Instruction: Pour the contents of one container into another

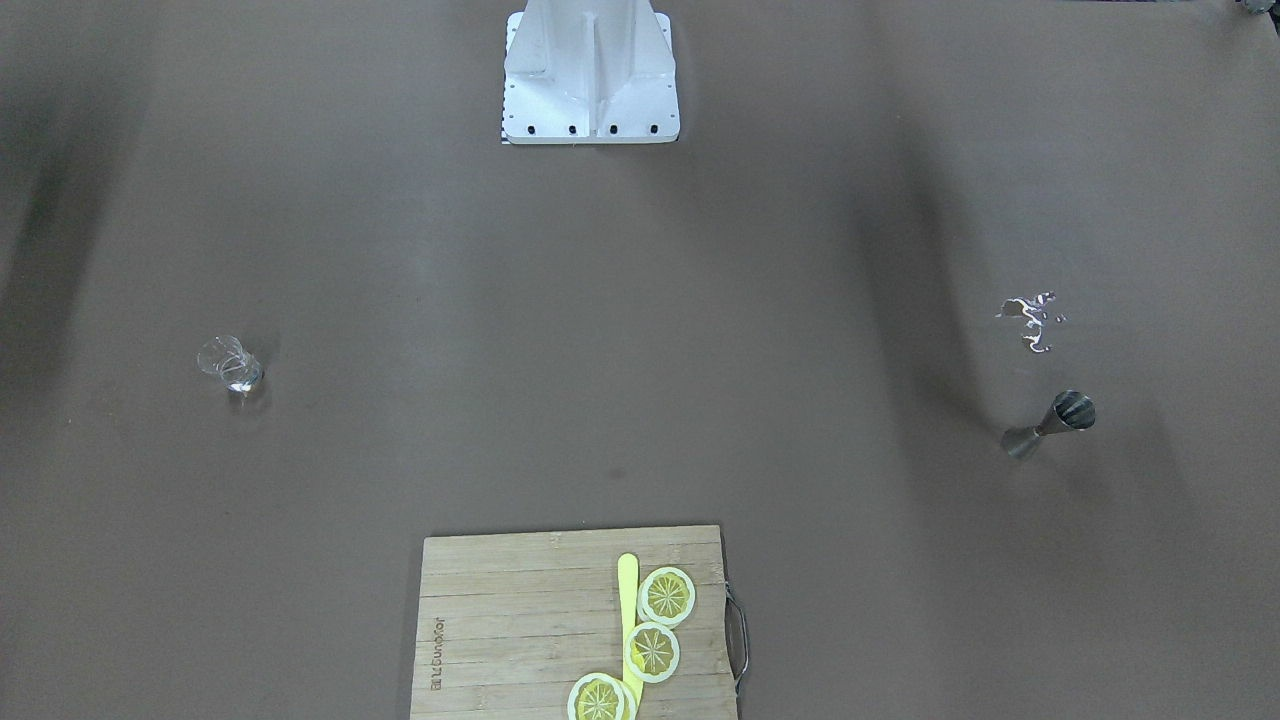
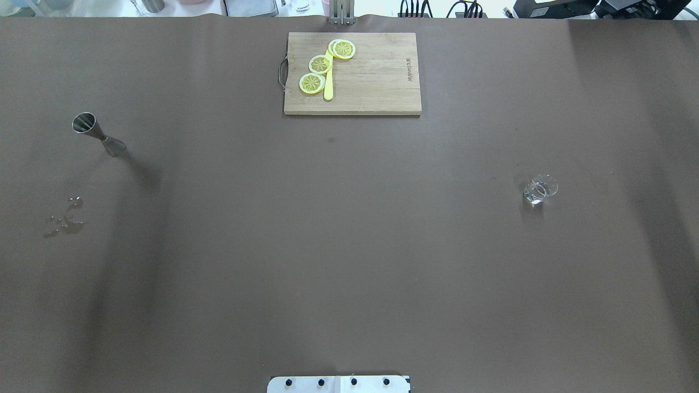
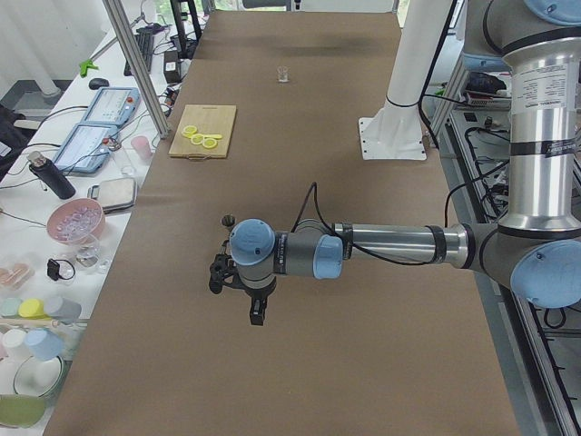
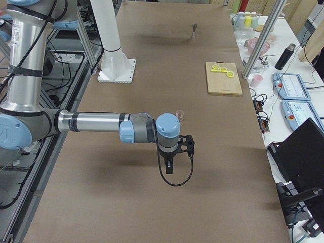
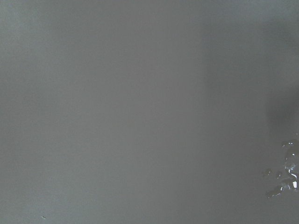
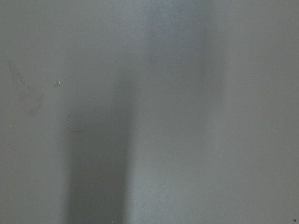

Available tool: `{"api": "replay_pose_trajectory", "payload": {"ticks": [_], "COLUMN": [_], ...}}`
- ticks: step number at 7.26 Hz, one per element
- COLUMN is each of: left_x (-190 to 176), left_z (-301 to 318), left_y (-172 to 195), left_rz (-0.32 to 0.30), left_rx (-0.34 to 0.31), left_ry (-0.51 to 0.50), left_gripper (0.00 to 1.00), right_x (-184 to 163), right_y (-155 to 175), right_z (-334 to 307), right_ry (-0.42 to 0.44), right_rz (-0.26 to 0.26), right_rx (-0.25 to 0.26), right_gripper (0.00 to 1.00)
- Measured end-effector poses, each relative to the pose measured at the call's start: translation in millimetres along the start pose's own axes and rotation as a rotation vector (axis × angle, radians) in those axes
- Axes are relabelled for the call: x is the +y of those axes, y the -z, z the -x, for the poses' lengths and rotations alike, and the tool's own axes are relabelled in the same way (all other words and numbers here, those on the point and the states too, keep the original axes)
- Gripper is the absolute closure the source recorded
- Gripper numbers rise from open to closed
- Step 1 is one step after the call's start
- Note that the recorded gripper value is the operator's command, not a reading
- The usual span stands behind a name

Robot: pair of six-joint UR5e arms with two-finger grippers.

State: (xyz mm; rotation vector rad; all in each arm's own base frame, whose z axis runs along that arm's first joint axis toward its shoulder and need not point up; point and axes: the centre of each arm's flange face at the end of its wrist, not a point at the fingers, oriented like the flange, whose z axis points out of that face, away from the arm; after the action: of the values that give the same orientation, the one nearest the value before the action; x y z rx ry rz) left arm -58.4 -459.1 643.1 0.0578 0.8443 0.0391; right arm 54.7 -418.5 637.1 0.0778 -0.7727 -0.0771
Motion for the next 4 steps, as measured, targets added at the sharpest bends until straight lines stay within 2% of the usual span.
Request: {"api": "replay_pose_trajectory", "payload": {"ticks": [4], "left_x": [1.5], "left_z": [0.0], "left_y": [-0.9], "left_rz": [0.0], "left_rx": [0.01], "left_ry": [0.002], "left_gripper": [0.02], "right_x": [0.0], "right_y": [-1.5], "right_z": [-3.3], "right_ry": [-0.001], "right_rz": [0.004], "right_rx": [0.021], "right_gripper": [0.0]}}
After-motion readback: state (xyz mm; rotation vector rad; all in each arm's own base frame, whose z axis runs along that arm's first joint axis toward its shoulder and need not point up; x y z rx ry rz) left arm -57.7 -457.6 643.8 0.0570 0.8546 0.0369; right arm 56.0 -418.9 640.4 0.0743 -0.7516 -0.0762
